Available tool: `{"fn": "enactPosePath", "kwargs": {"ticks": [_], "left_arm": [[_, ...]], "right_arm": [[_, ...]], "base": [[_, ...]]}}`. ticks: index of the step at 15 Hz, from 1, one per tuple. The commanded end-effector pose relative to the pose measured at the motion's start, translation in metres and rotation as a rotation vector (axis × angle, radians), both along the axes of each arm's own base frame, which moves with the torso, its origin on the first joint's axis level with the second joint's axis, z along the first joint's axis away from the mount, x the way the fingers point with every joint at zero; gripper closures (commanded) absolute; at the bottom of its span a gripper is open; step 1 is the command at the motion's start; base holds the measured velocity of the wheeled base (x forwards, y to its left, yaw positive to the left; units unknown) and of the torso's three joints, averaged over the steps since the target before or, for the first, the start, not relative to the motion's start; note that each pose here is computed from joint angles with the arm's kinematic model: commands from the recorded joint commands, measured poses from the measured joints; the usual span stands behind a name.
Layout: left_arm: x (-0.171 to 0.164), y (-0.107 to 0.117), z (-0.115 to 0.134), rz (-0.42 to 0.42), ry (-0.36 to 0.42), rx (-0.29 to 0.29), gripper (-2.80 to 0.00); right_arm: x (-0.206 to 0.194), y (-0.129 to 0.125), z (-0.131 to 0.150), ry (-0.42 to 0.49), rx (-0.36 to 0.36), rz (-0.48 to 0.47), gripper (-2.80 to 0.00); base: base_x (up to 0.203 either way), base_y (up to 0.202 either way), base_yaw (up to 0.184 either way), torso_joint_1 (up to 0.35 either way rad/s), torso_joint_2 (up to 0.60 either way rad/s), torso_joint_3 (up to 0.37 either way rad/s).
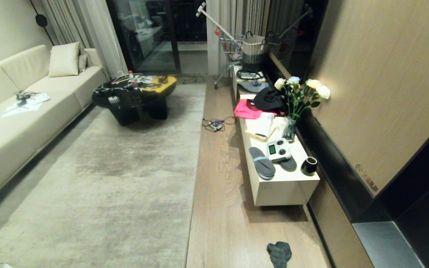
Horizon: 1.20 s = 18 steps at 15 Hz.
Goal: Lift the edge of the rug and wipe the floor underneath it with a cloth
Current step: Pick up the rag
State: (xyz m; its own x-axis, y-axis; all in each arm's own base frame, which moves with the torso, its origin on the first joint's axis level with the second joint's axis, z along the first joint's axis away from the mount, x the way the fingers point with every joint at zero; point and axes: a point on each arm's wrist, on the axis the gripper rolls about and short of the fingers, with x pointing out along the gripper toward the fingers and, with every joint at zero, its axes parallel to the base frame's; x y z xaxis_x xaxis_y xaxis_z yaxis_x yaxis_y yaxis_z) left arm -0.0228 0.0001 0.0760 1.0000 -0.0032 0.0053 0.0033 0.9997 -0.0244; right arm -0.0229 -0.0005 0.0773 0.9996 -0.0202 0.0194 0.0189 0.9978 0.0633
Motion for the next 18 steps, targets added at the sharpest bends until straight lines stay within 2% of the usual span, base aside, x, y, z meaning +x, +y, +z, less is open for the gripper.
{"fn": "enactPosePath", "kwargs": {"ticks": [1, 18], "left_arm": [[0.0001, 0.0, 0.0, 0.0, 0.002, 0.0, 0.0], [0.0001, 0.0, 0.0, 0.002, 0.002, -0.002, 0.0]], "right_arm": [[0.0001, 0.0, 0.0001, 0.001, 0.0, 0.0, 0.0], [0.0001, 0.0, 0.0002, 0.0, 0.002, -0.001, 0.0]], "base": [[0.0, 0.0, 0.0, 0.0, 0.0, 0.0], [0.0, 0.0, 0.0, 0.0, 0.0, 0.0]]}}
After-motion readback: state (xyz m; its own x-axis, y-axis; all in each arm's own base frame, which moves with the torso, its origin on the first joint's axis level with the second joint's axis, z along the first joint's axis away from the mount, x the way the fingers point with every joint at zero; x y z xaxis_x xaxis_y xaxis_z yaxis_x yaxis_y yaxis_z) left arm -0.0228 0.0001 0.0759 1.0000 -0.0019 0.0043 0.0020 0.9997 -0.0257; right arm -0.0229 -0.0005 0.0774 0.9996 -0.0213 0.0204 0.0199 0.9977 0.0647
